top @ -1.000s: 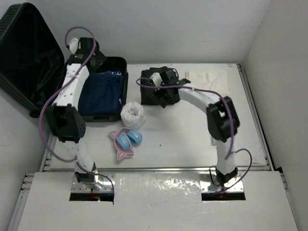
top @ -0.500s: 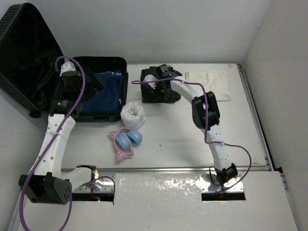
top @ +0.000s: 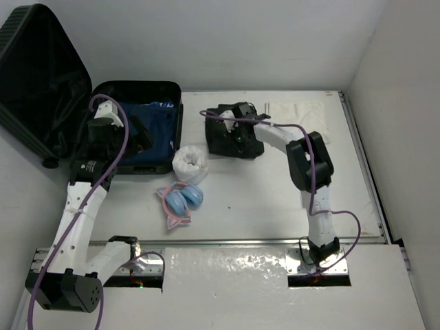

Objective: Pack the luggage

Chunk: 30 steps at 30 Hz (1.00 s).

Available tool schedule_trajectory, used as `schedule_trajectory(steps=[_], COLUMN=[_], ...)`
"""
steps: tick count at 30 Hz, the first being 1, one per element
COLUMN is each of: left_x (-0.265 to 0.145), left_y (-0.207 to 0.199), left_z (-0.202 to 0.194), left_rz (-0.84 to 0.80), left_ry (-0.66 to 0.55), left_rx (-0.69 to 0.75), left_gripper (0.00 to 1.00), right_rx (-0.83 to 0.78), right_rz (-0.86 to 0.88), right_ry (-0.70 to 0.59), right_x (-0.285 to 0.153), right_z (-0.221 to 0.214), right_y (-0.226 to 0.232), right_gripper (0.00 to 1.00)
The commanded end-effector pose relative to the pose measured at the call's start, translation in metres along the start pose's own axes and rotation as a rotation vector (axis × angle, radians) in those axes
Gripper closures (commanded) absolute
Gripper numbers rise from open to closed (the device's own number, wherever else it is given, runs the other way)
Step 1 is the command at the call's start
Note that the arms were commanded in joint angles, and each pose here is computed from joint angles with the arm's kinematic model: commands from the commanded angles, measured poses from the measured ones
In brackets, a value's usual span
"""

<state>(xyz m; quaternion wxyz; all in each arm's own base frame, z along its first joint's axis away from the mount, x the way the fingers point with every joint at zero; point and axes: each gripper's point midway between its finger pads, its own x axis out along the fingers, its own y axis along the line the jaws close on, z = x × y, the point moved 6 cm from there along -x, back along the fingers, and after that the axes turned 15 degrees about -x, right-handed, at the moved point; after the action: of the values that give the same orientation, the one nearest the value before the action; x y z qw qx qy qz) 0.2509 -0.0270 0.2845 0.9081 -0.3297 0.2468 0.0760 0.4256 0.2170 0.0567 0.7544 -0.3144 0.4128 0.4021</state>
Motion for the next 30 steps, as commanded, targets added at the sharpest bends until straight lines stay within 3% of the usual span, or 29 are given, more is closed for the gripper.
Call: schedule_trajectory(steps=[1, 2, 5, 7, 12, 13, 15, 17, 18, 21, 24, 26, 30], left_x=[0.001, 0.004, 0.008, 0.010, 0.012, 0.013, 0.017, 0.019, 0.021, 0.022, 0.022, 0.022, 0.022], left_y=[0.003, 0.004, 0.009, 0.012, 0.024, 0.027, 0.031, 0.033, 0.036, 0.039, 0.039, 0.039, 0.037], left_z=[-0.006, -0.008, -0.013, -0.017, -0.017, -0.019, -0.022, -0.024, -0.027, -0.031, -0.032, -0.033, -0.033], left_rz=[-0.018, -0.015, -0.004, 0.002, 0.057, 0.065, 0.081, 0.087, 0.094, 0.091, 0.085, 0.078, 0.065], left_ry=[0.011, 0.014, 0.029, 0.038, -0.013, -0.011, -0.015, -0.015, -0.009, -0.003, 0.004, 0.004, 0.004], left_rx=[0.042, 0.043, 0.046, 0.049, 0.063, 0.065, 0.069, 0.071, 0.071, 0.075, 0.076, 0.073, 0.072], left_gripper=[0.00, 0.00, 0.00, 0.00, 0.00, 0.00, 0.00, 0.00, 0.00, 0.00, 0.00, 0.00, 0.00], right_rx=[0.457, 0.536, 0.530, 0.553, 0.614, 0.608, 0.588, 0.522, 0.485, 0.229, 0.084, -0.040, -0.150], right_rz=[-0.280, -0.338, -0.447, -0.390, -0.276, -0.247, -0.232, -0.273, -0.284, -0.214, -0.144, -0.096, -0.052], right_ry=[0.033, 0.007, 0.007, 0.006, -0.168, -0.188, -0.218, -0.192, -0.210, -0.191, -0.116, 0.009, 0.073], right_x=[-0.033, -0.038, -0.049, -0.045, -0.060, -0.060, -0.073, -0.085, -0.096, -0.109, -0.107, -0.101, -0.090], right_z=[-0.019, -0.018, -0.019, -0.028, -0.008, -0.009, -0.003, -0.008, -0.004, -0.004, -0.010, -0.030, -0.050], right_y=[0.014, 0.019, 0.059, 0.083, 0.135, 0.142, 0.143, 0.137, 0.134, 0.135, 0.139, 0.142, 0.146], right_gripper=[1.00, 1.00, 1.00, 1.00, 0.99, 0.93, 0.64, 0.47, 0.32, 0.19, 0.18, 0.20, 0.21])
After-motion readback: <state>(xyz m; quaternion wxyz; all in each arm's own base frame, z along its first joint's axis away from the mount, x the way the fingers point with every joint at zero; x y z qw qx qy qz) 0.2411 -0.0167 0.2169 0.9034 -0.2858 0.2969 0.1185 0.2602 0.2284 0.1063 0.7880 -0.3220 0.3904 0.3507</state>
